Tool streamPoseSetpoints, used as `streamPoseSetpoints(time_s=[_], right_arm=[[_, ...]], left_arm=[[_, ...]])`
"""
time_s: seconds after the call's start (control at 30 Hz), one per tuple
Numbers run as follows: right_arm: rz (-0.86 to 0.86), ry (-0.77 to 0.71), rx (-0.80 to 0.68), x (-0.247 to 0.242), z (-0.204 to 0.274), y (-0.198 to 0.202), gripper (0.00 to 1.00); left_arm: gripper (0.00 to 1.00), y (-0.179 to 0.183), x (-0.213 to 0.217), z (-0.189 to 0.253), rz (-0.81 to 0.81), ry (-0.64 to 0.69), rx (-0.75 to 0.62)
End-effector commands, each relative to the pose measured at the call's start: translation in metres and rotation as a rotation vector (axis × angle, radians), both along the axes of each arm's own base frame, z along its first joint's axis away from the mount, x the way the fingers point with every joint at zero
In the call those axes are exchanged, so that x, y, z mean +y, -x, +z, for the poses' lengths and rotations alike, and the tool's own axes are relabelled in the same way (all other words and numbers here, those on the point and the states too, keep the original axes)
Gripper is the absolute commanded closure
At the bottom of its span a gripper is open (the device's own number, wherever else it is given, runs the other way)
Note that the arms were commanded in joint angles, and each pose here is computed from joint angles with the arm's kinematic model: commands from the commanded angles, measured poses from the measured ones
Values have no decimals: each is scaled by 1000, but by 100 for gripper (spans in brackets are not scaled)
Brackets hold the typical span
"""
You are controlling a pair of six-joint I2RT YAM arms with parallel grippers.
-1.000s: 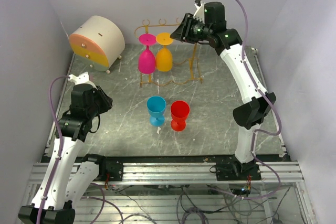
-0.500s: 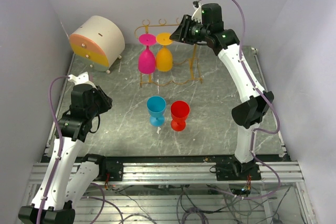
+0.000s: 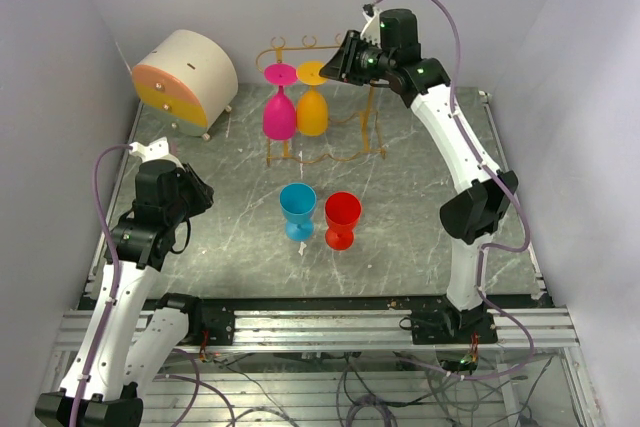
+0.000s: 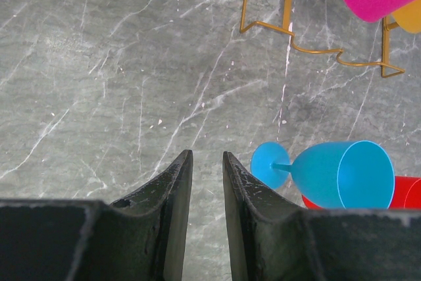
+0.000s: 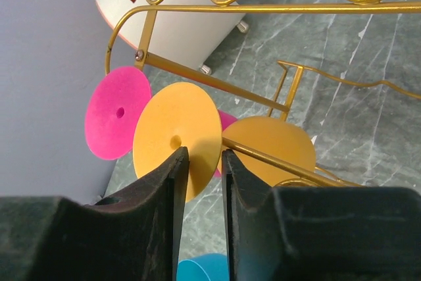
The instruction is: Take the wine glass off the wine glass rack
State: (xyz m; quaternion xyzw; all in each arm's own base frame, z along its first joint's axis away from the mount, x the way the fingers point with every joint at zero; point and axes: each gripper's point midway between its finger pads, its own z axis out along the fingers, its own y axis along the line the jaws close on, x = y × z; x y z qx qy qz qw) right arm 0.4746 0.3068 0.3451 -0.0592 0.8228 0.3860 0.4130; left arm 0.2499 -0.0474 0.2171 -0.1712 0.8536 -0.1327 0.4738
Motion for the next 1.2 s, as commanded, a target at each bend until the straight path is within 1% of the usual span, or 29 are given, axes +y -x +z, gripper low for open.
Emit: streamPoseSetpoints(time_s=[0.0,0.03,0.07,0.1,0.2,0.5,0.93,1.17], right_arm=[[5,-26,-15,6,1,-2,78],[4,-28,-11,6,-2,-3,81],[1,-43,-35,4,11,1,83],[-3,-50,-38,4,13,2,85],[-7,-70,-42,4,16,4,91],[-47,-127,-74,-2,27,7,99],[-56,-316,-126,-6,62,21,100],[-18,-360,-129,-3,71,30,100]], left_arm=[[64,-2,4,5,20,-6,-27],[64,-2,4,4,20,-6,-27],[64,-2,4,4,21,-6,-27],[64,-2,4,5,21,-6,-28],[64,-2,4,4,21,-7,-26],[64,-2,4,5,23,-6,-26],[64,-2,5,4,27,-7,-22],[64,-2,5,5,27,-7,-25]])
